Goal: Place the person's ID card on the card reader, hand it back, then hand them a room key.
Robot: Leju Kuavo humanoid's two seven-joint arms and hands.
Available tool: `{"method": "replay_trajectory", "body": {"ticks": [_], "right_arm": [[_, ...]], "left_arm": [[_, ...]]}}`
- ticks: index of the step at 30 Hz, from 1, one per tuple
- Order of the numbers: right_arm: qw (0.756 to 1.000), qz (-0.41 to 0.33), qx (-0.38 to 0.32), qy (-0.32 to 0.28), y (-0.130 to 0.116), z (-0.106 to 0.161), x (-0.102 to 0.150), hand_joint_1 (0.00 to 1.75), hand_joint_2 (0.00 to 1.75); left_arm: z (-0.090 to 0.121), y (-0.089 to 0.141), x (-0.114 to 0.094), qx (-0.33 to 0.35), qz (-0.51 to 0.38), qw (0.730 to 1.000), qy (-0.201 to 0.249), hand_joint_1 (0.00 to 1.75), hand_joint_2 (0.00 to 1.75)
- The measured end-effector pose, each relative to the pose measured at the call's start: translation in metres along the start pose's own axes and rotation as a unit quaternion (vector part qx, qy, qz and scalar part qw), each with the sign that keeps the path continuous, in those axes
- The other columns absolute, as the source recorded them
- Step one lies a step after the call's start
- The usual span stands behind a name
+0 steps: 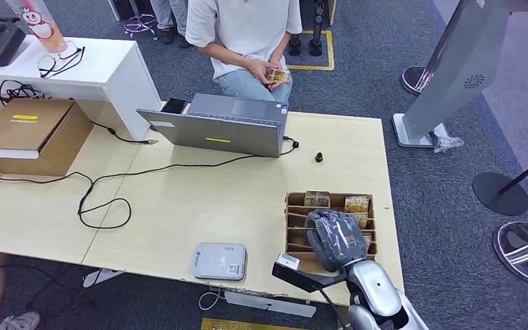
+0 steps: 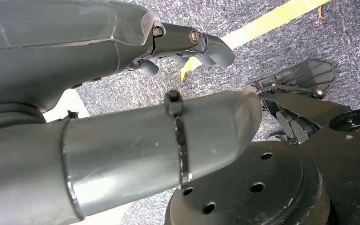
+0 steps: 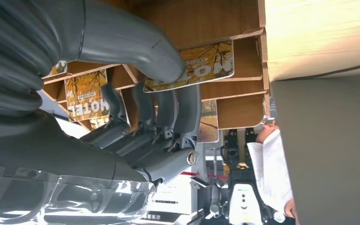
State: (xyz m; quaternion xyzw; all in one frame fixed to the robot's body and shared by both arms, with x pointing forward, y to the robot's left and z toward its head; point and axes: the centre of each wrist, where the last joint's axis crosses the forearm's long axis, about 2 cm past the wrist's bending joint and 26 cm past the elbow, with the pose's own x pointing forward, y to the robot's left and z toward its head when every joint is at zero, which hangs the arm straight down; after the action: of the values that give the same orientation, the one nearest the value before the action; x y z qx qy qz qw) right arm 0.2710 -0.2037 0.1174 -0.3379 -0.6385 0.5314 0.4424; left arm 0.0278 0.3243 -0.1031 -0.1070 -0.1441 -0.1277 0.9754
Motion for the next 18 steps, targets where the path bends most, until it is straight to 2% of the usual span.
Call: {"method": "replay_trajectory", "body": {"ticks": [13, 18], "right_arm": [[1.000, -0.002, -0.012, -0.001, 0.0001, 0.0011, 0.0000, 1.75, 1.75], [0.999, -0.008, -0.036, -0.009, 0.0003, 0.0041, -0.0006, 1.75, 1.75]], "left_arm": [[-0.0006, 0.0011, -0.0023, 0.005, -0.001, 1.000, 0.002, 0.00, 0.00], [-0.0011, 0.0007, -0.0027, 0.006, -0.002, 1.000, 0.001, 0.00, 0.00]]}}
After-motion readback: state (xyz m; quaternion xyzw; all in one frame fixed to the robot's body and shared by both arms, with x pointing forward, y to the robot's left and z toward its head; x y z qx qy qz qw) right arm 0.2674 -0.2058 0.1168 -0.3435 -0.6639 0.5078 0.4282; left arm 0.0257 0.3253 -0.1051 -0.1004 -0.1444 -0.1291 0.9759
